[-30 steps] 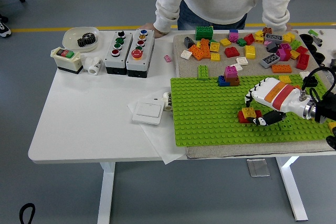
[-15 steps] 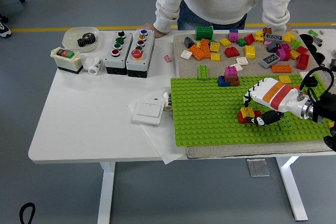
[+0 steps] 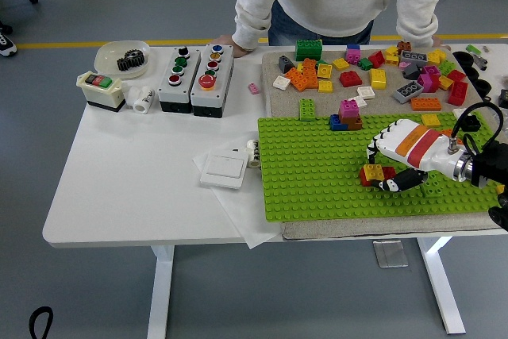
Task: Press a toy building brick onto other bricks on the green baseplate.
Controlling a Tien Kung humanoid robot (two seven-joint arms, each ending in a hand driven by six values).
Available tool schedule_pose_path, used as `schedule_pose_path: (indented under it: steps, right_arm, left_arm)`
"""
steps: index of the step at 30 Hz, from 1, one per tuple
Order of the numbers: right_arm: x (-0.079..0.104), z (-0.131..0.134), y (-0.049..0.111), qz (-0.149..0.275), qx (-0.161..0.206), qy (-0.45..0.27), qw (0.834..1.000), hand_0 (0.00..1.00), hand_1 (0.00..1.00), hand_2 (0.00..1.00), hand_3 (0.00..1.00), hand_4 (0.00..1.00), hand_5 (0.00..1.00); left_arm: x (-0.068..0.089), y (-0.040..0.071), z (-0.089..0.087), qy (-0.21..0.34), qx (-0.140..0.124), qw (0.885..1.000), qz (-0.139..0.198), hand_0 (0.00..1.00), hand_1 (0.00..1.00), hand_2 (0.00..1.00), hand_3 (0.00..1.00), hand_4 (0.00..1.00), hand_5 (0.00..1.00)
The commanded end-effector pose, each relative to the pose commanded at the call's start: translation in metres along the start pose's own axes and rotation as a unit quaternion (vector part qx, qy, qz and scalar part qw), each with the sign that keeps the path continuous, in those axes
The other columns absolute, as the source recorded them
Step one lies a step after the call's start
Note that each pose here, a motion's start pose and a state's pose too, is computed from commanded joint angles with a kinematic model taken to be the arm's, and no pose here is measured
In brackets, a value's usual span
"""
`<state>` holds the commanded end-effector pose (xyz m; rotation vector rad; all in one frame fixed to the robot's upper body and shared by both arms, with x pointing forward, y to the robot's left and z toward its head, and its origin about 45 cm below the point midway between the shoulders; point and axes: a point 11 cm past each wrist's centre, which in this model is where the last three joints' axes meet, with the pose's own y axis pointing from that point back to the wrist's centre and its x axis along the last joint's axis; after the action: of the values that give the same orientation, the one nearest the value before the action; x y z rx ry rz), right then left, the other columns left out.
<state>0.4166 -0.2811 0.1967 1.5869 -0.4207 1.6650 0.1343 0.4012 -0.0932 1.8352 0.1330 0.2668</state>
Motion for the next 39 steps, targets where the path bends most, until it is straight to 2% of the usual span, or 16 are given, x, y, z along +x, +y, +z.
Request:
schedule_pose_path:
  steps: [31, 32, 37, 39]
  right_arm:
    - [-0.0025, 0.0013, -0.0018, -0.002, -0.006, -0.003, 1.0, 0.514, 0.59, 0.613, 0.535, 0.784, 0.47]
    - [-0.0021, 0.0015, -0.0018, -0.002, -0.006, -0.002, 1.0, 0.52, 0.604, 0.65, 0.544, 0.788, 0.469]
    - [-0.0007, 0.0035, -0.0011, 0.0, -0.009, -0.002, 1.0, 0.52, 0.604, 0.65, 0.544, 0.788, 0.469]
    - [-0.0004, 0.0043, -0.0007, 0.0, -0.01, -0.002, 1.0, 0.523, 0.609, 0.68, 0.554, 0.791, 0.468]
  left_arm:
    - [-0.002, -0.0002, -0.0003, -0.003, 0.001, 1.0, -0.004, 0.773, 0.76, 0.735, 0.599, 0.67, 0.6]
    - [-0.0017, -0.0002, -0.0004, -0.003, 0.001, 1.0, -0.004, 0.771, 0.76, 0.734, 0.598, 0.67, 0.601]
    - [-0.0005, 0.0001, -0.0003, -0.003, 0.0, 1.0, -0.003, 0.771, 0.76, 0.734, 0.598, 0.67, 0.601]
    - [-0.0002, 0.0002, -0.0004, -0.003, 0.0, 1.0, -0.003, 0.771, 0.759, 0.733, 0.598, 0.669, 0.599]
